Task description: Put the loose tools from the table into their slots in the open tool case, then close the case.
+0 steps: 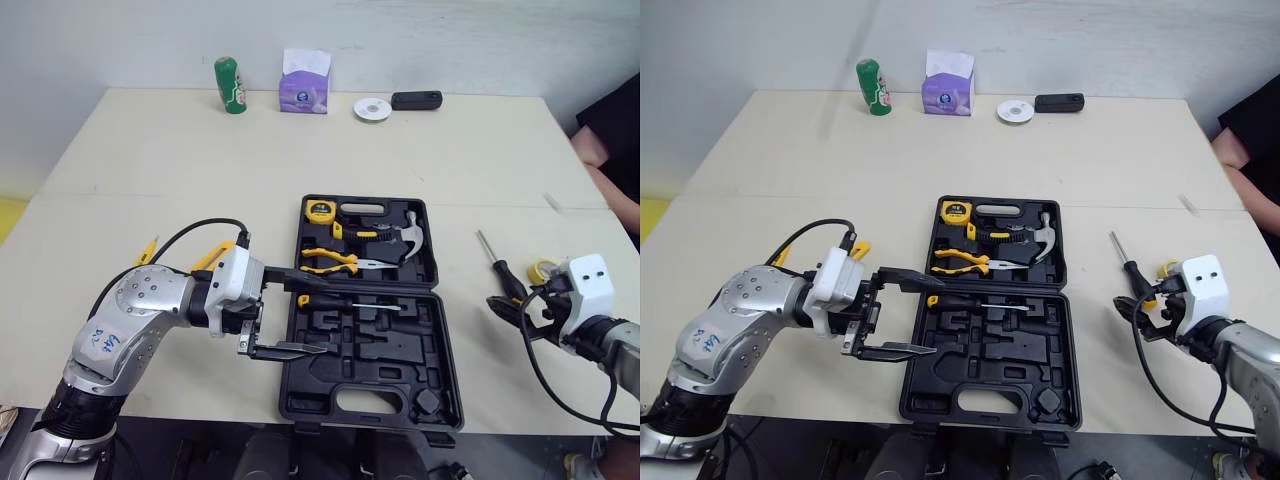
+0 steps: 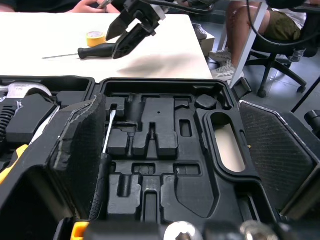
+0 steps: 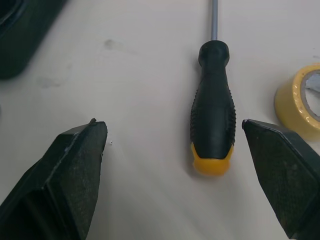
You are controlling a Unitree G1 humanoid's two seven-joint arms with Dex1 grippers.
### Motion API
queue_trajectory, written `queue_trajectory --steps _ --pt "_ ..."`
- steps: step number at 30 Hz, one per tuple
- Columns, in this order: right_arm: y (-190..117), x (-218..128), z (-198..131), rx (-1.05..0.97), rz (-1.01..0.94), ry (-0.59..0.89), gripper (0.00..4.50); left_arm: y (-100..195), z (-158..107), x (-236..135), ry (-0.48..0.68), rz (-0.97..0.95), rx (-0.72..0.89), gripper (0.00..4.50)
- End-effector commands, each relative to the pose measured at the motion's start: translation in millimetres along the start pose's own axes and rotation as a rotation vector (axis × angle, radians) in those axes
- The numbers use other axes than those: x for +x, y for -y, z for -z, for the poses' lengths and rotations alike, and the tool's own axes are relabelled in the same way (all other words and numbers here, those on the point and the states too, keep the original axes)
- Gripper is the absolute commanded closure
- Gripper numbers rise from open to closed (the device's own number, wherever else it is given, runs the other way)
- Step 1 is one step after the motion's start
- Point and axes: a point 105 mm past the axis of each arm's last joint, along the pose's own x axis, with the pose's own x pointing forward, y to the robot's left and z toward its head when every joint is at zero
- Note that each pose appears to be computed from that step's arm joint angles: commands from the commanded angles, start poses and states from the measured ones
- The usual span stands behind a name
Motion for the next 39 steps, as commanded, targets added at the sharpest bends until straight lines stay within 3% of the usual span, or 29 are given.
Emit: queue_trajectory --steps 1,16,20,21,23,25,28,33,39 --pt "5 4 -3 -0.005 -0.001 -0.039 0.0 6 -10 6 0.012 0.036 0.047 0.05" --pt "11 25 8 0.081 -0.026 -0.1 0.0 17 -18 12 0.068 0.091 0.05 0.05" --pt "14 26 11 0.089 -0.016 -0.099 1.23 21 -14 11 0.051 0.107 0.04 0.0" --pt "16 26 12 0.096 -0.013 -0.093 1.86 25 -12 10 0.044 0.125 0.019 0.0" --pt "17 25 13 0.111 -0.007 -0.081 2.53 25 -12 9 0.049 0.13 0.009 0.0" --pt "18 24 13 0.12 -0.002 -0.07 3.49 23 -12 10 0.054 0.13 0.025 0.0" --pt "16 20 14 0.113 -0.022 -0.052 3.55 17 -12 10 0.055 0.117 0.058 0.0" --pt "9 11 -15 0.042 -0.041 0.123 3.55 9 -11 6 0.058 0.086 0.081 0.0" --pt "-20 -9 -52 -0.304 -0.217 0.214 3.55 -8 -5 -18 0.006 0.021 0.078 0.0"
